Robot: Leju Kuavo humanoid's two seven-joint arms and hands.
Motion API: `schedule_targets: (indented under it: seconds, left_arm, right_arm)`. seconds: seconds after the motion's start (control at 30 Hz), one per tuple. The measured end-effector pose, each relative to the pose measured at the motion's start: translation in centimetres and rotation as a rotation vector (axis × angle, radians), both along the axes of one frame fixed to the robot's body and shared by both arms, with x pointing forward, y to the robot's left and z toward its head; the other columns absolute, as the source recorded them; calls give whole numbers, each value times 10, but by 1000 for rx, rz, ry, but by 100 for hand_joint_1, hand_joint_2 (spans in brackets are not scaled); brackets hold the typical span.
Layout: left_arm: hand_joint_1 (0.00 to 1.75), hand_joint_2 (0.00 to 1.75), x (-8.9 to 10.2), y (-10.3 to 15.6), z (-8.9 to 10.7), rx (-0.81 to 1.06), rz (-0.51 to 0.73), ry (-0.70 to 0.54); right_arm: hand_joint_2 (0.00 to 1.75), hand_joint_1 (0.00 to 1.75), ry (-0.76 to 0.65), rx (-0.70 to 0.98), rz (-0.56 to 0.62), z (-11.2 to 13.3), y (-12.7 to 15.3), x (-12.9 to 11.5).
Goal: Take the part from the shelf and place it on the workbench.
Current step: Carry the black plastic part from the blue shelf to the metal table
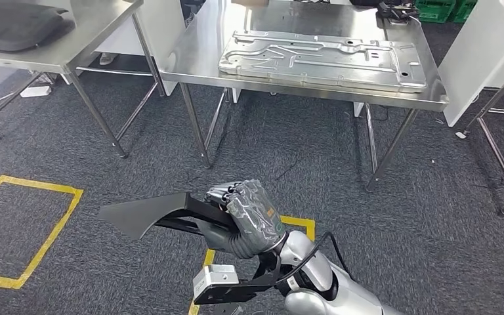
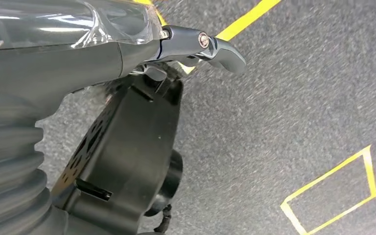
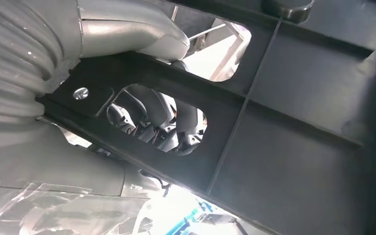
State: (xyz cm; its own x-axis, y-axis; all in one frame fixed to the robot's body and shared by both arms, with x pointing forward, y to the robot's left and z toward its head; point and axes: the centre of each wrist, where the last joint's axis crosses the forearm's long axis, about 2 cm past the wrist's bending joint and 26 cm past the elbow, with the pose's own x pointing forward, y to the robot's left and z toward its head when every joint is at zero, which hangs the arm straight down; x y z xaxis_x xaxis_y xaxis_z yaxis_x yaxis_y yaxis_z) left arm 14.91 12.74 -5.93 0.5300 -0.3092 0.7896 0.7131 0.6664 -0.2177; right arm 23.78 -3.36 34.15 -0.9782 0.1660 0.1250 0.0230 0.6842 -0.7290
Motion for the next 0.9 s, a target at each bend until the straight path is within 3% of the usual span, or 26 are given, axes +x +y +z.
schedule_targets:
  seconds: [0.67, 0.9]
  left_arm:
    - [0, 175, -8, 6, -5, -4, -20, 22]
    - [0, 175, -1, 4, -2, -14, -24, 5]
  right_arm:
    - [175, 175, 55, 34, 18, -3, -5, 1]
    - [175, 175, 54, 52, 17, -2, -8, 2]
